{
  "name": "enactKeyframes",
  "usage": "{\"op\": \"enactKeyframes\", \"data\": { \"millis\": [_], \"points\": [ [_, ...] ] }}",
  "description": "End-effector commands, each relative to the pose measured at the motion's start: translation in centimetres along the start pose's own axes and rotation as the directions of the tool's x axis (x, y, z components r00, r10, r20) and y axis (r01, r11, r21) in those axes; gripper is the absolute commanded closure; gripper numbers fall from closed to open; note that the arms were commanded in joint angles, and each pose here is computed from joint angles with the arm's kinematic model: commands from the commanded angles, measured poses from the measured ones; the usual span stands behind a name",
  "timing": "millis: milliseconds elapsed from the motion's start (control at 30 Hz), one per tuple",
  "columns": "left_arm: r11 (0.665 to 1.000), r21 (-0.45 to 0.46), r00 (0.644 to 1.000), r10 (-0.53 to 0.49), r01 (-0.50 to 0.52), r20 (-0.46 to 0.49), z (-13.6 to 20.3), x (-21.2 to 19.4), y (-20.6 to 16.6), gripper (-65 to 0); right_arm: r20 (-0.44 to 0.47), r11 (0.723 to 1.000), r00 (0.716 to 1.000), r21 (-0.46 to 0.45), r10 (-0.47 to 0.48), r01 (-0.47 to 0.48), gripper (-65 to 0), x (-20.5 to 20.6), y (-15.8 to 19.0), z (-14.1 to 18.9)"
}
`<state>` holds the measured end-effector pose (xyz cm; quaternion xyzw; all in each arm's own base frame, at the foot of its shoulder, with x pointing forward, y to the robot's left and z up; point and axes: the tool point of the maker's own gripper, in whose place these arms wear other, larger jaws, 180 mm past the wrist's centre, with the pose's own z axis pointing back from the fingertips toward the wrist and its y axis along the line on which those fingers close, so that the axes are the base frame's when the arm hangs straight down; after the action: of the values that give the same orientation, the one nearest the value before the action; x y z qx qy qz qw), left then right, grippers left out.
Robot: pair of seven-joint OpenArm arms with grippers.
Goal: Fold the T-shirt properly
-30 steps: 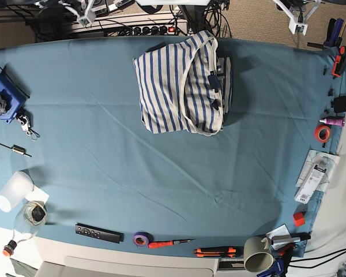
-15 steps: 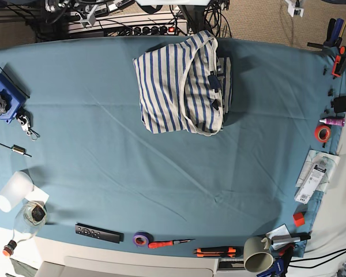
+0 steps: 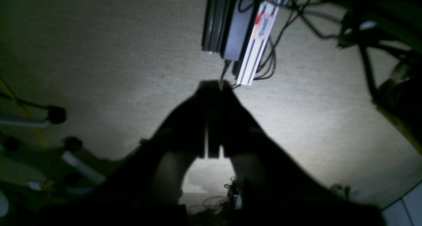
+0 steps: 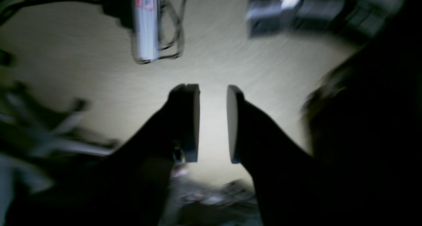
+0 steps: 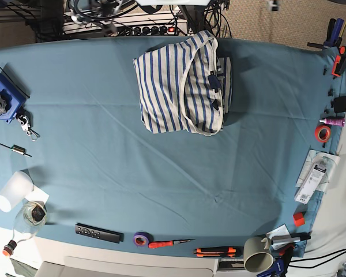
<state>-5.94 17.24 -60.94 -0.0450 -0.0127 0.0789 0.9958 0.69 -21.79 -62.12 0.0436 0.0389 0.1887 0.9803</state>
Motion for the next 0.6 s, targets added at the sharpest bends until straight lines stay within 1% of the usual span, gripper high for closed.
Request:
{"op": "enactKeyframes", "data": {
  "millis": [0,33,100,167,233,433,567],
  "points": [
    [1.0,-0.003,1.0,-0.006,0.006,-0.022,-0.4,-0.7,-0.3,0.0,0.026,0.998,0.998,-0.033,0.05,-0.049,-15.0,0.4,-0.5,-0.1],
    [1.0,-0.006,0.999,-0.003,0.003,-0.035,-1.0,-0.8,-0.8,0.0,0.062,0.993,0.994,-0.071,0.094,-0.089,-15.0,1.1,-0.7,-0.3],
    [1.0,0.0,0.997,-0.005,0.005,-0.079,-1.9,-1.3,-1.4,0.0,0.106,0.98,0.981,-0.132,0.162,-0.148,-15.0,2.0,-0.6,-0.6],
    [1.0,-0.009,0.993,-0.011,0.01,-0.114,-2.4,-1.8,-1.8,0.0,0.107,0.965,0.97,-0.176,0.217,-0.197,-15.0,2.2,-0.6,-0.8],
    [1.0,-0.015,0.992,-0.006,0.004,-0.127,-2.7,-1.8,-2.1,0.0,0.095,0.948,0.96,-0.211,0.264,-0.24,-15.0,2.4,-0.8,-0.9],
    [1.0,-0.024,0.992,0.013,-0.016,-0.127,-2.7,-1.7,-2.3,0.0,0.077,0.927,0.943,-0.223,0.325,-0.301,-15.0,3.4,-1.3,-0.7],
    [1.0,-0.025,0.99,0.013,-0.017,-0.139,-2.7,-2.0,-2.4,0.0,0.084,0.933,0.948,-0.223,0.308,-0.284,-15.0,3.7,-1.4,-0.6]
  ]
}}
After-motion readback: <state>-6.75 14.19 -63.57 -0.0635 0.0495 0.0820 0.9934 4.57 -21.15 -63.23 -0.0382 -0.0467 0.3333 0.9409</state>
